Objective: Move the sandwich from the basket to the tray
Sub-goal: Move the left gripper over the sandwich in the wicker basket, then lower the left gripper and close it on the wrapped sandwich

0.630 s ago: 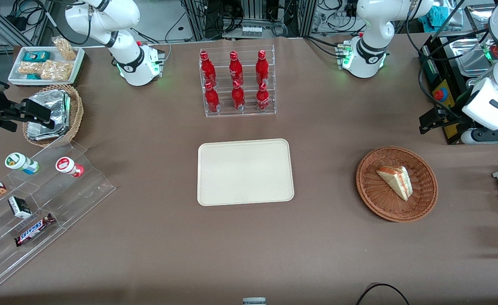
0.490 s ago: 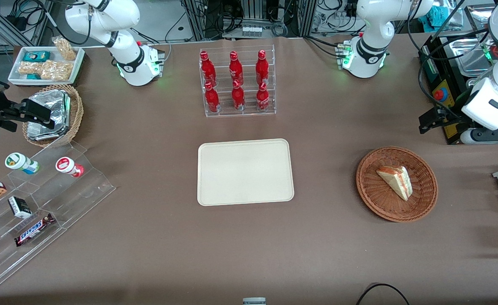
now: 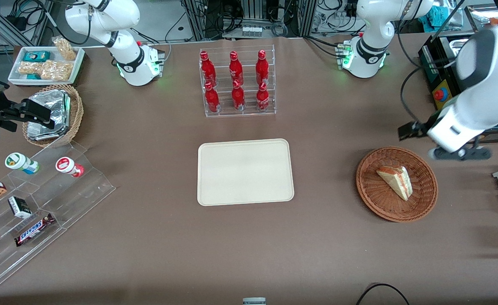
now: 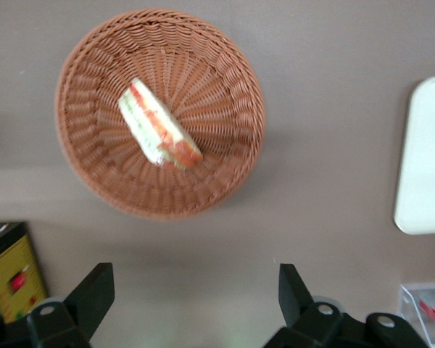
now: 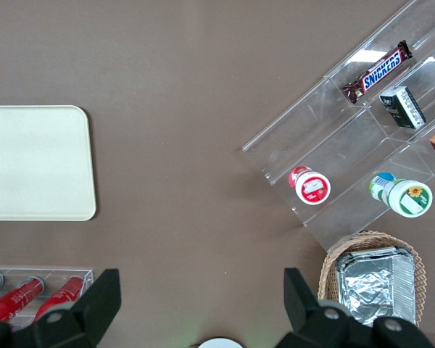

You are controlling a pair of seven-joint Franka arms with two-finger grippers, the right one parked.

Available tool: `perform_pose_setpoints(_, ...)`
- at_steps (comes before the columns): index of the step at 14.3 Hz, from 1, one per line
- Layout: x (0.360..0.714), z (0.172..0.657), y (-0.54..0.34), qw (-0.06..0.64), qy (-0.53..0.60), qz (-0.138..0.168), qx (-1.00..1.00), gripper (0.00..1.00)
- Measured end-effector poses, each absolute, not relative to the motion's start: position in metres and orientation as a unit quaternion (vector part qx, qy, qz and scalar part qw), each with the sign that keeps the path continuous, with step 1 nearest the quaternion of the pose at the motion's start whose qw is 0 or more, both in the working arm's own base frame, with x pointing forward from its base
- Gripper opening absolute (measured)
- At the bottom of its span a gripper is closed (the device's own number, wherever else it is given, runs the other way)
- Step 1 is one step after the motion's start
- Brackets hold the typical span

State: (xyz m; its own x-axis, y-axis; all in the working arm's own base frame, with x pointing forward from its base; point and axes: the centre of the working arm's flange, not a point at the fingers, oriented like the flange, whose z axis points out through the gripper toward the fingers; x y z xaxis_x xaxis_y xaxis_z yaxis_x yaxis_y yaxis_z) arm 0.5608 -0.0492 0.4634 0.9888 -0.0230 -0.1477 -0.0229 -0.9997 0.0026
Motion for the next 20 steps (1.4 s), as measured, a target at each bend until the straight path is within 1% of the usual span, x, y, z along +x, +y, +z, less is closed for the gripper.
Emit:
perform_pose_setpoints(3, 0.552, 0.389, -0.04, 0.003, 0.001, -0.048, 0.999, 1.0)
perform_pose_setpoints(5, 0.544, 0.36, -0.031, 0.004, 0.05, -0.026, 0.998, 1.0)
perform_pose_setpoints(8, 0.542, 0.348, -0.026, 0.003, 0.168, -0.018, 0.986, 1.0)
perform_pose_setpoints(10, 0.547, 0.348, -0.019, 0.007, 0.245, -0.001, 0.969, 1.0)
perform_pose_setpoints(12, 0.553, 0.343, -0.012, 0.013, 0.297, 0.014, 0.955, 1.0)
perform_pose_setpoints(14, 0.559, 0.329, -0.001, 0.019, 0.321, 0.025, 0.947, 1.0)
perform_pose_setpoints(16, 0.564, 0.307, 0.005, 0.023, 0.328, 0.028, 0.944, 1.0)
perform_pose_setpoints(20, 0.569, 0.266, 0.01, 0.019, 0.339, 0.007, 0.94, 0.99)
